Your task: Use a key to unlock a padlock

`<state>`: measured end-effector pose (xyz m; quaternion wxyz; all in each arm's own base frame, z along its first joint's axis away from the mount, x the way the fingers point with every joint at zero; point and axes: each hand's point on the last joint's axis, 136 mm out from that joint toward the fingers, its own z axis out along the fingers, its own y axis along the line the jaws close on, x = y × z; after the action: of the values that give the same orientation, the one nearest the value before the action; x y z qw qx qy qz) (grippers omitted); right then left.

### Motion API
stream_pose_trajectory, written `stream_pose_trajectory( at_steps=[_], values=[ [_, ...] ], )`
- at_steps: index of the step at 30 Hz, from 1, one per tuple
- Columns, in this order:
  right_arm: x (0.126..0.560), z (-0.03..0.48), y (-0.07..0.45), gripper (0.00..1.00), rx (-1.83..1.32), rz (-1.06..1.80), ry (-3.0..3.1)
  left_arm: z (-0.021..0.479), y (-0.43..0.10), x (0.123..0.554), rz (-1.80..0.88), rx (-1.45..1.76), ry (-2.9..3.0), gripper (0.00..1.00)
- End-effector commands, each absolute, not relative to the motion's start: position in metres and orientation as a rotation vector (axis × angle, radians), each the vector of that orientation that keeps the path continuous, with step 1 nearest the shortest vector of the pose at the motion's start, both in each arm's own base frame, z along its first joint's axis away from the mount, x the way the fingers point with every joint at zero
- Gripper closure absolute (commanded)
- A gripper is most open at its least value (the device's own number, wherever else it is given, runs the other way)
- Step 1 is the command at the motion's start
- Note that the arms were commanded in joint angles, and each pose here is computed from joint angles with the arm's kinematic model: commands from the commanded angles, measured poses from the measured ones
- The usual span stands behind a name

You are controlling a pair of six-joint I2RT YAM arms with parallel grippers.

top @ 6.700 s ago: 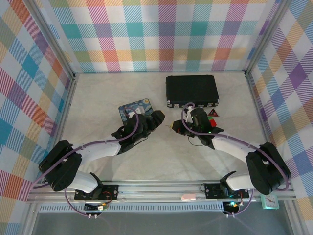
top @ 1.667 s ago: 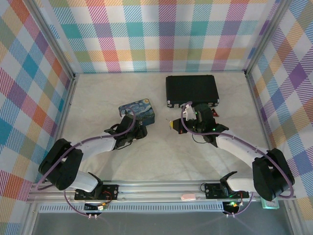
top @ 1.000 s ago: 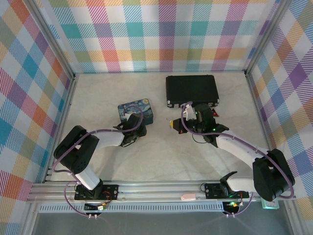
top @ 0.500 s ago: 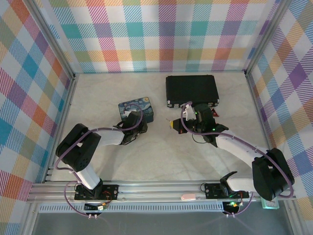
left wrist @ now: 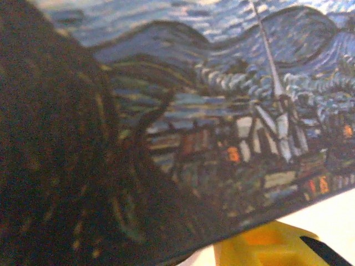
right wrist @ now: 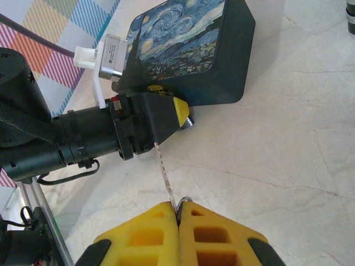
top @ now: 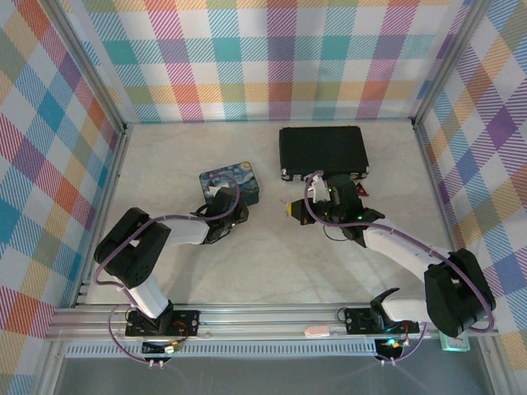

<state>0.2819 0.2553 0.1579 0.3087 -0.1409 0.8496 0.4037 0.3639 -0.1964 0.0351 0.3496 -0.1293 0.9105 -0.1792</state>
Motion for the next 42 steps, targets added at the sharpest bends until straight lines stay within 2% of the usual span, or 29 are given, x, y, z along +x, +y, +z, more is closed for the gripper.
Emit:
stream_pose_trajectory(
  at_steps=[1, 8, 12, 20, 30, 42],
  values=[
    [0.284, 0.163, 0.259, 1.0, -0.383, 1.074, 2.222, 0.022, -0.194, 0.363, -0.479, -0.381, 2.371, 0.59],
    [0.283, 0.164, 0.257, 1.0, -0.379, 1.068, 2.218, 0.011, -0.196, 0.367, -0.483, -0.43, 2.38, 0.67],
    [0.282, 0.162, 0.255, 1.0, -0.377, 1.055, 2.22, 0.015, -0.198, 0.368, -0.5, -0.428, 2.374, 0.82],
    [0.282, 0.152, 0.261, 1.0, -0.354, 1.106, 2.242, 0.044, -0.207, 0.365, -0.602, -0.441, 2.351, 1.0],
    [0.283, 0.135, 0.291, 1.0, -0.261, 1.347, 2.228, 0.108, -0.218, 0.373, -1.032, -0.578, 2.151, 1.0],
    [0.287, 0.117, 0.326, 1.0, -0.19, 1.534, 2.214, 0.14, -0.214, 0.377, -1.419, -0.693, 1.929, 1.0]
  ],
)
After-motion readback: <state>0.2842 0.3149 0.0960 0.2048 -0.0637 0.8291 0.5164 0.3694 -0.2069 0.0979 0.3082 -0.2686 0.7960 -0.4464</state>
